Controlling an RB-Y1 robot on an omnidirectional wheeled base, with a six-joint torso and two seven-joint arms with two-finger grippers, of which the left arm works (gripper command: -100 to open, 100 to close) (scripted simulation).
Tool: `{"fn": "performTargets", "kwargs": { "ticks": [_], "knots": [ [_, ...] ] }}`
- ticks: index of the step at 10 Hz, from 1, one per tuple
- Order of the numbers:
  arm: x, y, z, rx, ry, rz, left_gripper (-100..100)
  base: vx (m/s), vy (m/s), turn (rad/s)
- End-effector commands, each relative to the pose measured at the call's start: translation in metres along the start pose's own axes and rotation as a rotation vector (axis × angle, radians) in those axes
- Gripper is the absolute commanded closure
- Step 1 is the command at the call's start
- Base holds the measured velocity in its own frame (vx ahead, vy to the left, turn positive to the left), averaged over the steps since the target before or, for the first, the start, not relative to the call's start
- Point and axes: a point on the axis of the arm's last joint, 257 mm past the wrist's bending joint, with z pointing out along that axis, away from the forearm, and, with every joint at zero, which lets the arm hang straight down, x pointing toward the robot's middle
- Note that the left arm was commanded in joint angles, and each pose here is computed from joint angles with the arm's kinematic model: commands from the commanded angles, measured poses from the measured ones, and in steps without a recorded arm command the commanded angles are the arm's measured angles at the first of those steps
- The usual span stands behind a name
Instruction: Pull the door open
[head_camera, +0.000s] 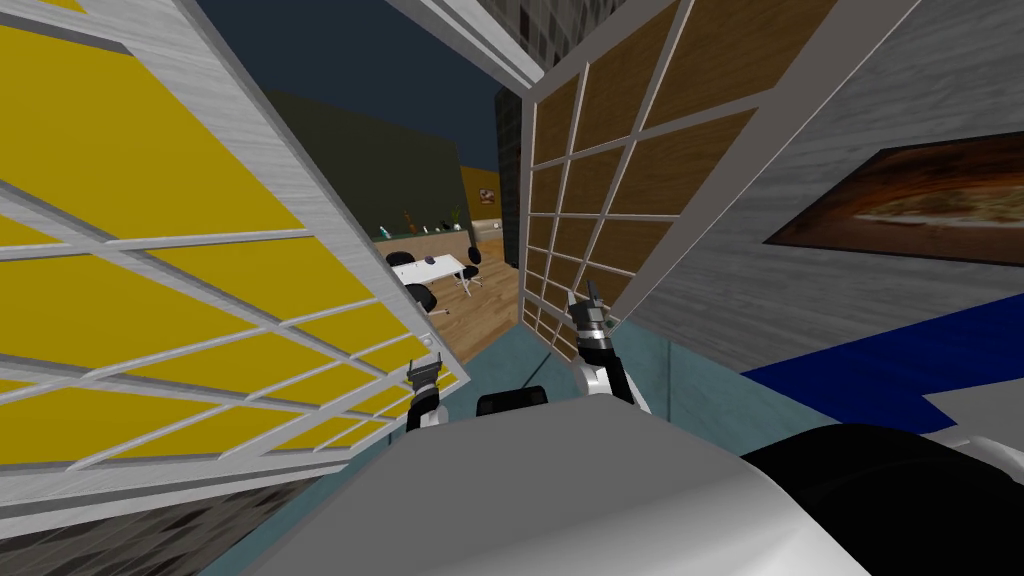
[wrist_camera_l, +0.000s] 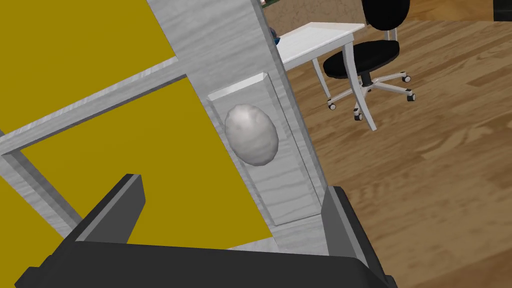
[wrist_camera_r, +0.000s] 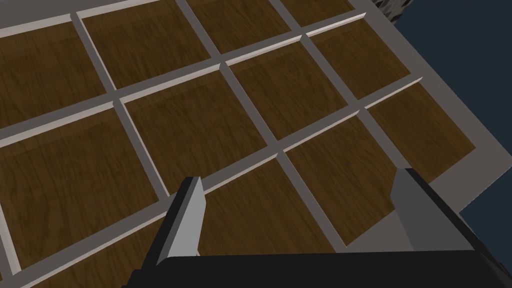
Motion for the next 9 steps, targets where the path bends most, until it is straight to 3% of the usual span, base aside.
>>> {"fn": "performTargets", "kwargs": {
  "ticks": [1, 5, 9],
  "knots": [
    [0.001, 0.003, 0.0003, 0.001, -0.004, -0.069, -100, -0.055, -0.001, -0.024],
    [0.002, 0.008, 0.0005, 0.002, -0.008, -0.181, -100, -0.042, 0.004, -0.012],
    [0.004, 0.016, 0.0008, 0.004, -0.017, -0.338, -100, -0.054, 0.004, -0.017]
  ]
}}
